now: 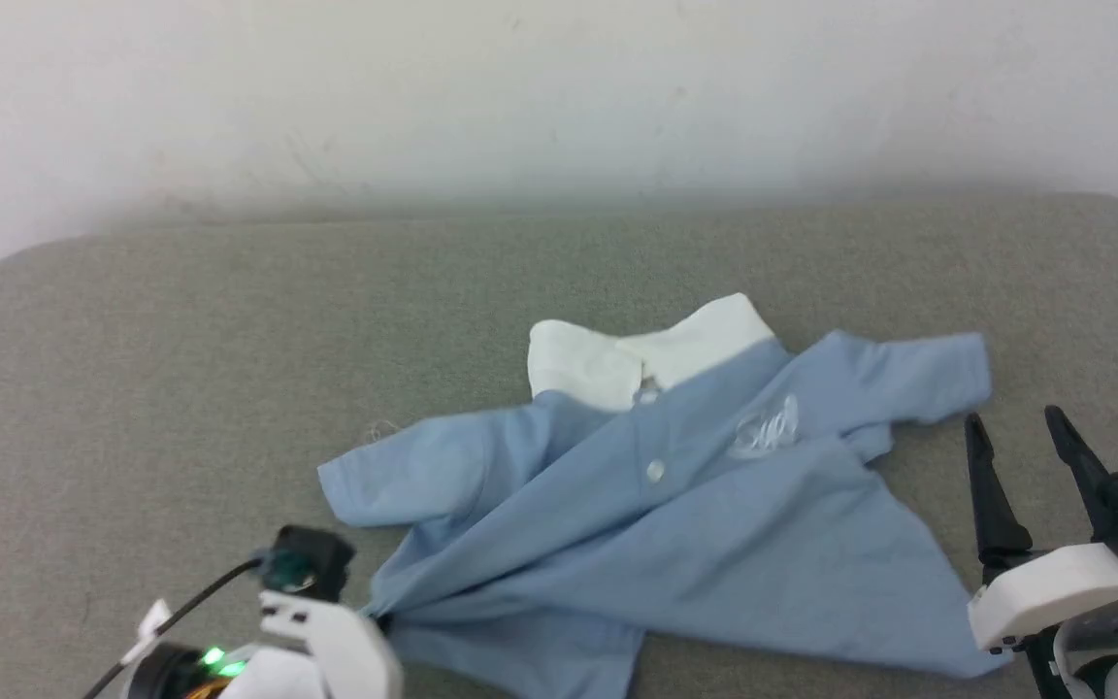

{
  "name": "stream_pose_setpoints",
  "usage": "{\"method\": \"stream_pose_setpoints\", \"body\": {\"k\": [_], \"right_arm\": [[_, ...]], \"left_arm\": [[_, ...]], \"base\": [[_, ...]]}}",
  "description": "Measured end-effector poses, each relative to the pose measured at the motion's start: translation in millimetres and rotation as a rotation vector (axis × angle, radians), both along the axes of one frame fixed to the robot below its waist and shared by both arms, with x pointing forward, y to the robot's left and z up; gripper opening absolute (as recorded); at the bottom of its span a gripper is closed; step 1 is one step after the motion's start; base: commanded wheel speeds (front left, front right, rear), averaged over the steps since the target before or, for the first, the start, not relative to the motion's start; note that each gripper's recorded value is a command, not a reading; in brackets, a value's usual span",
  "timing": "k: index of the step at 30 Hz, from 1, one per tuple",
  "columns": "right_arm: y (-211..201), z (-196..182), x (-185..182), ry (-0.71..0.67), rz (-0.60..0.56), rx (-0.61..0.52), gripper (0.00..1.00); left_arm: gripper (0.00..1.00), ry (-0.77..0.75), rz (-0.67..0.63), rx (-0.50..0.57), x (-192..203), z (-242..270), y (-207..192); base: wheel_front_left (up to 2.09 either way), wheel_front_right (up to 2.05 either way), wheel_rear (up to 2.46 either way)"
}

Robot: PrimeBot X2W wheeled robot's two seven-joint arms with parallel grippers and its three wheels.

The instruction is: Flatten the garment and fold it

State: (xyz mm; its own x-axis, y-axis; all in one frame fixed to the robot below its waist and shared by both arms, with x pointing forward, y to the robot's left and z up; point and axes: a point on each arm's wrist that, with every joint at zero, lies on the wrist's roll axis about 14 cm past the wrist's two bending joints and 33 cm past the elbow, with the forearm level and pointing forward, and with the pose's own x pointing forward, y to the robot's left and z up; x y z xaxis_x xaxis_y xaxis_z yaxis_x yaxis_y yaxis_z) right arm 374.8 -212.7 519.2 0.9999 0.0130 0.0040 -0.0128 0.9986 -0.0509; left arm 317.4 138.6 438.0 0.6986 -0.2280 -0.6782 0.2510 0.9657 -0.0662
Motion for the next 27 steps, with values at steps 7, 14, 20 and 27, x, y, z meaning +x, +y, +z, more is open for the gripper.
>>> {"method": "stream_pose_setpoints", "body": {"k": [7,14,20,27], "right_arm": [[12.6,-0.3,-2.2,0.007,0.025,0.014,1.00],[21.3,-0.2,-0.6,0.012,0.047,0.019,1.00],[22.5,-1.9,2.4,0.021,0.052,0.015,1.00],[24.2,1.1,13.8,0.013,0.061,0.007,1.00]], "left_arm": [[0.00,0.135,0.113,0.027,-59.6,-16.6,41.3],[1.00,-0.177,0.198,-0.024,-19.0,33.1,48.0],[1.00,-0.354,0.187,-0.046,23.7,63.1,47.0],[1.00,-0.231,0.012,0.031,76.9,42.6,41.8]], "base": [[0.00,0.00,0.00],[0.00,0.00,0.00],[0.00,0.00,0.00],[0.00,0.00,0.00]]}}
